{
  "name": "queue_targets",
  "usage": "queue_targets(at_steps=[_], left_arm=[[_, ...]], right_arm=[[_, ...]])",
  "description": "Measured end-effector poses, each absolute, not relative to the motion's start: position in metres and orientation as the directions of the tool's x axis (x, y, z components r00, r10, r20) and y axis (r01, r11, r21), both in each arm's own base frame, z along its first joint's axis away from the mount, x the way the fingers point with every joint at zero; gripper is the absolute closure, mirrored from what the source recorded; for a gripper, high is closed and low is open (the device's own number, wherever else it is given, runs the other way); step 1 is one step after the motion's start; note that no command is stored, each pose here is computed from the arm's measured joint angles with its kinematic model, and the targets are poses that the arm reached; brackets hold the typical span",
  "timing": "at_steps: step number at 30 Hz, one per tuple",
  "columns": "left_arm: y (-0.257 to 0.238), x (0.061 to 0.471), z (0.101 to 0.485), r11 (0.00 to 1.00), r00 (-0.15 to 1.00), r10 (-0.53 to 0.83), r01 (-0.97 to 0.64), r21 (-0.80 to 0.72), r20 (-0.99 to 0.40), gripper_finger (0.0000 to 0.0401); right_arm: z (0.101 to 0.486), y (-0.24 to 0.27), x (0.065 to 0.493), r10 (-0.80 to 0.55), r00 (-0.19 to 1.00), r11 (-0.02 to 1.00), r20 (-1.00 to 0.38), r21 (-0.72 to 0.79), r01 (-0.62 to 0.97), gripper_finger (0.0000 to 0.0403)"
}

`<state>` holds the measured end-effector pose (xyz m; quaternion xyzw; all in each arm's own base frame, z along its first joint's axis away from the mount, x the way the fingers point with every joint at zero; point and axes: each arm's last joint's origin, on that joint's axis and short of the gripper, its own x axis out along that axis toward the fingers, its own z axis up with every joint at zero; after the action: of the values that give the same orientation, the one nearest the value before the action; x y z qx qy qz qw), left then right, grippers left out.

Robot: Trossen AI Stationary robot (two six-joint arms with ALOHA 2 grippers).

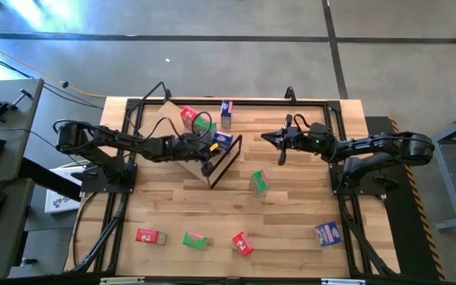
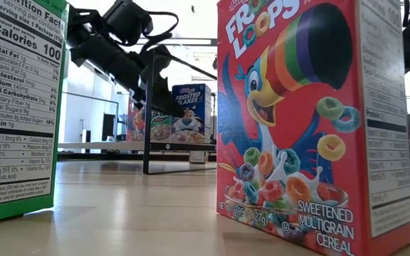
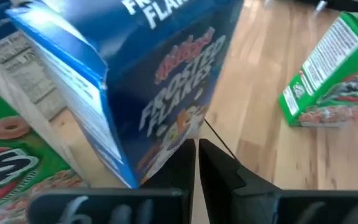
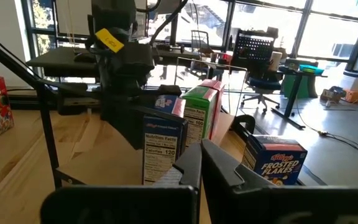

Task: Stack cereal on shelf
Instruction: Adjust the blue cereal on the shelf, then put the bottom left red cereal on the shelf

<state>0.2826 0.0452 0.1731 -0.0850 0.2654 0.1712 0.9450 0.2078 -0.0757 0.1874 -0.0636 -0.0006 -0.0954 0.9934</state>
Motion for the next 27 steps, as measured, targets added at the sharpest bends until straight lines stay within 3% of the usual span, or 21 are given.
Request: queue_targets(at_steps=[17,27], left_arm=[[0.048,0.284,0.178,0.893,0.797,0.372,-0.448,-0.052,-0.475,0.0389],[0.045,0.260,0.205,0.897,0.784,0.369,-0.441,-0.030,-0.498,0.0389]], right_arm=[[0.187,-0.076,0.208,-0.190,0.982,0.974,0.013,-0.126,0.190,0.0403],[0.187,-0.076,0.208,-0.190,0.982,0.973,0.006,-0.132,0.189,0.0403]])
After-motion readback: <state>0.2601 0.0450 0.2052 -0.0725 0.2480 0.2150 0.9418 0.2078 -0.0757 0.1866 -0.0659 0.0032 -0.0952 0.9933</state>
